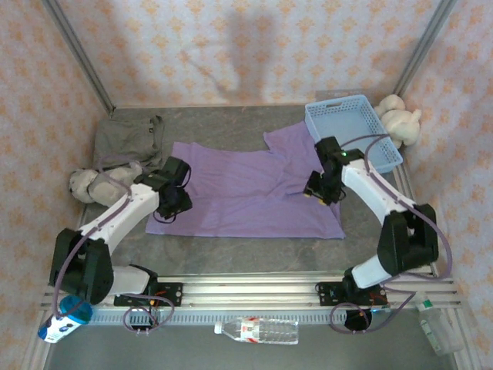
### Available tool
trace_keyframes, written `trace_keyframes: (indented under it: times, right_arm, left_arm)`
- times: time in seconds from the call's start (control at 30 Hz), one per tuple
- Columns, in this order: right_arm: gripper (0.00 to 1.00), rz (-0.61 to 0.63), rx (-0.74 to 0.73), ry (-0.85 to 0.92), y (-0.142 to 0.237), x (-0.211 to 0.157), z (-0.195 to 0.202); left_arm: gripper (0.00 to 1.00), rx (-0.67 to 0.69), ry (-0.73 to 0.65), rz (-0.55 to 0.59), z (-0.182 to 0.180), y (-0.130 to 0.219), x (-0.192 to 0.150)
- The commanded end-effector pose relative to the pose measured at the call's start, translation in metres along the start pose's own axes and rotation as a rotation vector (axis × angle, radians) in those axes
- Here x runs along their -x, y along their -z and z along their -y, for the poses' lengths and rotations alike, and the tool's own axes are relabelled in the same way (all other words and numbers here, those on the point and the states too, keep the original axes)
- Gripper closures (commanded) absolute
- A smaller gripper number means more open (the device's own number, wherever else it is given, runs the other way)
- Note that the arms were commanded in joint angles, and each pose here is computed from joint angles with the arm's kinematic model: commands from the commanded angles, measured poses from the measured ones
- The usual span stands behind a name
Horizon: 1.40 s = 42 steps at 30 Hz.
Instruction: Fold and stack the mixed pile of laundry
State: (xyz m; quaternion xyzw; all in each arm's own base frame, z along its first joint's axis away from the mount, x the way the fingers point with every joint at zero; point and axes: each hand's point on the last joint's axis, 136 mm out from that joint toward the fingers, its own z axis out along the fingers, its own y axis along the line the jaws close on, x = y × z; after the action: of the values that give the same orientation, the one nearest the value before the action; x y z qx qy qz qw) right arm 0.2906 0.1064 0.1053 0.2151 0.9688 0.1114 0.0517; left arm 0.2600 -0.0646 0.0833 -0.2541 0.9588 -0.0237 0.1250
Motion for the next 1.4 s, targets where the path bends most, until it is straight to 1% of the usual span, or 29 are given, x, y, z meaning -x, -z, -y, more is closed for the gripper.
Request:
trace_keyframes:
  times: [0.0,0.1,0.27,0.37,0.5,0.73,0.8,0.9,0.93,1.13,1.17,1.37]
  right_arm:
    - [0.58,0.035,0.047,-0.009,-0.008,0.026,-0.031]
    - [0.58,0.039,0.068,0.008,-0.02,0.041,-0.059]
    - [0.58,0.027,0.047,0.049,-0.045,0.055,-0.092]
    - [0.58,0.029,0.033,0.042,-0.059,0.062,-0.099]
    - [0.59,0.023,-0.007,0.034,-0.077,0.07,-0.098]
    - [0.63,0.0,0.004,0.032,-0.094,0.077,-0.109]
    - [0.68,0.0,-0.002,0.031,-0.097,0.079,-0.109]
    - [0.84,0.004,-0.032,0.033,-0.096,0.079,-0.103]
    - [0.87,0.013,-0.034,0.034,-0.094,0.079,-0.102]
    - [0.99,0.06,-0.015,0.046,-0.069,0.082,-0.104]
    - [1.0,0.065,-0.007,0.048,-0.066,0.082,-0.106]
    - [1.0,0.093,0.037,0.05,-0.053,0.089,-0.117]
  left_arm:
    - [0.58,-0.022,-0.046,-0.041,0.022,-0.013,-0.008]
    - [0.58,-0.003,-0.079,-0.065,0.031,-0.029,-0.017]
    - [0.58,0.041,-0.09,-0.112,0.026,-0.051,-0.033]
    - [0.58,0.064,-0.098,-0.129,0.02,-0.059,-0.039]
    - [0.59,0.093,-0.119,-0.152,0.015,-0.065,-0.044]
    - [0.59,0.117,-0.124,-0.166,0.008,-0.07,-0.049]
    - [0.59,0.125,-0.127,-0.171,0.006,-0.071,-0.05]
    - [0.59,0.137,-0.132,-0.171,0.004,-0.071,-0.05]
    - [0.59,0.141,-0.135,-0.17,0.003,-0.071,-0.05]
    - [0.59,0.156,-0.139,-0.17,-0.001,-0.072,-0.051]
    - [0.59,0.155,-0.138,-0.173,-0.001,-0.072,-0.051]
    - [0.59,0.161,-0.134,-0.172,-0.006,-0.071,-0.054]
